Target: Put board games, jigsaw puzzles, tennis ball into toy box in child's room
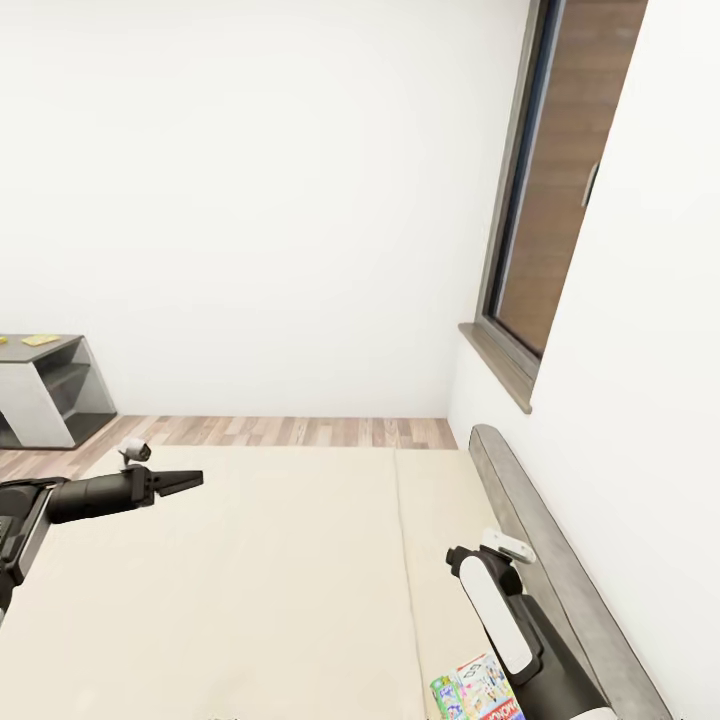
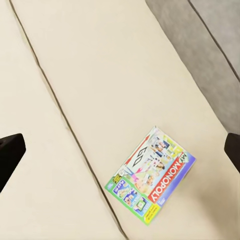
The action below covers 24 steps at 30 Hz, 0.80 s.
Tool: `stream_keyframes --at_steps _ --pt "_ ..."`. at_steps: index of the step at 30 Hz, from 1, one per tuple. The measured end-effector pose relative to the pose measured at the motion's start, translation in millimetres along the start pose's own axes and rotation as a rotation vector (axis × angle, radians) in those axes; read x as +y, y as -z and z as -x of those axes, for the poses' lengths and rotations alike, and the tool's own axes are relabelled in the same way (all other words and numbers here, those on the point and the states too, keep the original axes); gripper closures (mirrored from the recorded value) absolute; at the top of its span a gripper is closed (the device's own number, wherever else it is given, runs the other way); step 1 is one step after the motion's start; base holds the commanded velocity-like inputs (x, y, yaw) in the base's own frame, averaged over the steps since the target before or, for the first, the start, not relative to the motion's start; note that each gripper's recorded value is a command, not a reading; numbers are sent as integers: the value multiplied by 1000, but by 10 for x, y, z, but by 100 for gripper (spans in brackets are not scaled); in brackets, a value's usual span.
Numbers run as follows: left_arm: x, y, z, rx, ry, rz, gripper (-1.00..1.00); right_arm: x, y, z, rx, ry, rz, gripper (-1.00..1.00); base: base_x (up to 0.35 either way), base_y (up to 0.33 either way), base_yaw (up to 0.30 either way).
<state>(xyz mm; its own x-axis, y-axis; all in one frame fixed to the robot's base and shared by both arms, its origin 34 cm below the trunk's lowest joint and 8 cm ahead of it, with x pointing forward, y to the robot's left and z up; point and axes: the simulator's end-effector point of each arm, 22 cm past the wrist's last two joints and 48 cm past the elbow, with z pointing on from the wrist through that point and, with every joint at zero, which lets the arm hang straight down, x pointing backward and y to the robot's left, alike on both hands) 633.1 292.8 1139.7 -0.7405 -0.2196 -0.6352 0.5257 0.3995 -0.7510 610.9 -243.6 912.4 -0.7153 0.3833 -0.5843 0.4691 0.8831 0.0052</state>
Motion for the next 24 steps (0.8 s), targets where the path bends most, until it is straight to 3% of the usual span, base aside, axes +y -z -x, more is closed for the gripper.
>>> stream_keyframes --at_steps 24 --pt "173 -67 -86 10 55 3 -100 -65 -199 -168 49 21 -33 -100 0 0 0"
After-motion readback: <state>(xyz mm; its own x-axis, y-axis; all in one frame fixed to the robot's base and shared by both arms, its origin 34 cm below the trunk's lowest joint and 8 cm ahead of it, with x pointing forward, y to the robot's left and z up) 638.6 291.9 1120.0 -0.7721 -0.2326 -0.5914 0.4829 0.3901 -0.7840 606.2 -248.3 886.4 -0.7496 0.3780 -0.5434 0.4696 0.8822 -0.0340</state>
